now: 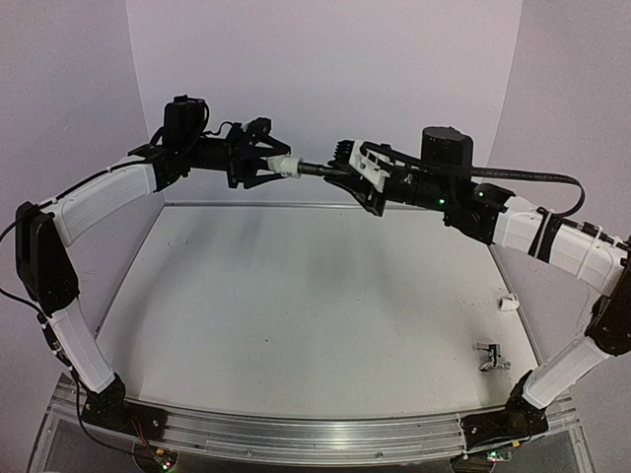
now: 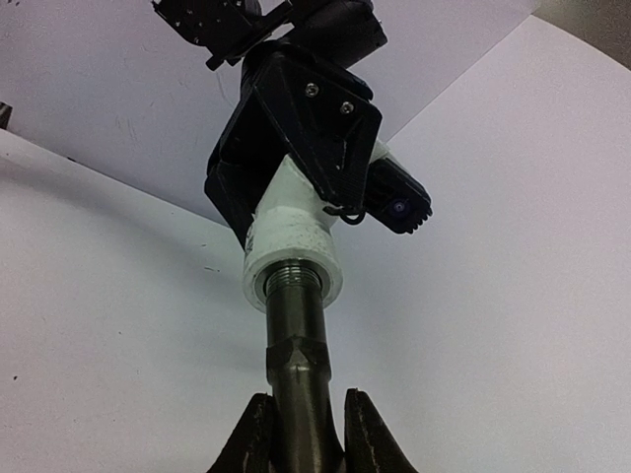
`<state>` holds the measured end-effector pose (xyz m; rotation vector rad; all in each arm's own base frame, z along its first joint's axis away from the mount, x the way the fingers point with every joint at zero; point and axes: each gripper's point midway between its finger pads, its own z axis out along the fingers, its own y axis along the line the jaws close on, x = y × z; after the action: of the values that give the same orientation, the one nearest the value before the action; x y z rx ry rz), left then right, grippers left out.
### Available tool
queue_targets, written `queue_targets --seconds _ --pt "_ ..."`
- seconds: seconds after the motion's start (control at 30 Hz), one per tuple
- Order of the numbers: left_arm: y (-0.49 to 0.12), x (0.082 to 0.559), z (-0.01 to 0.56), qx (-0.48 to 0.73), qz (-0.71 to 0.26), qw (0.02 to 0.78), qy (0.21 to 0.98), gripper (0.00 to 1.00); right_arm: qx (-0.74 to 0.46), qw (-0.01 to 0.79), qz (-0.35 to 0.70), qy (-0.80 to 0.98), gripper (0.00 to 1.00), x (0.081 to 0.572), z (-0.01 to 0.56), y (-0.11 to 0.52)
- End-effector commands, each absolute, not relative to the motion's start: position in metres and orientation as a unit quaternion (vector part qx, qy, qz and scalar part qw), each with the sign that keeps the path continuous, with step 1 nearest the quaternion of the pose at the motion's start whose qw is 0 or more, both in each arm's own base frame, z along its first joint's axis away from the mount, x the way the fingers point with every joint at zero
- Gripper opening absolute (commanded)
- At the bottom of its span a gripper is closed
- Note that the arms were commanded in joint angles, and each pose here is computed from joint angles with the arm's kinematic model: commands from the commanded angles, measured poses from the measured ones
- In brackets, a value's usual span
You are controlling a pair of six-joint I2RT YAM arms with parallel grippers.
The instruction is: Install the water faucets
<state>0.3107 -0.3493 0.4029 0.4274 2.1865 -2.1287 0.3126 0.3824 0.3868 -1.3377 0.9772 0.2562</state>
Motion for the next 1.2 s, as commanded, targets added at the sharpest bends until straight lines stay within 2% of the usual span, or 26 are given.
queue_targets --seconds 0.0,1.17 --pt "-0.35 0.285 0.432 0.203 -0.7 0.084 0.68 0.0 -0.568 0.706 0.168 0.387 0.0 0.296 0.433 0.396" --pt "-0.356 0.286 0.425 0.312 -0.658 0.243 0.641 0.0 -0.502 0.643 0.38 0.436 0.0 0.298 0.442 0.397"
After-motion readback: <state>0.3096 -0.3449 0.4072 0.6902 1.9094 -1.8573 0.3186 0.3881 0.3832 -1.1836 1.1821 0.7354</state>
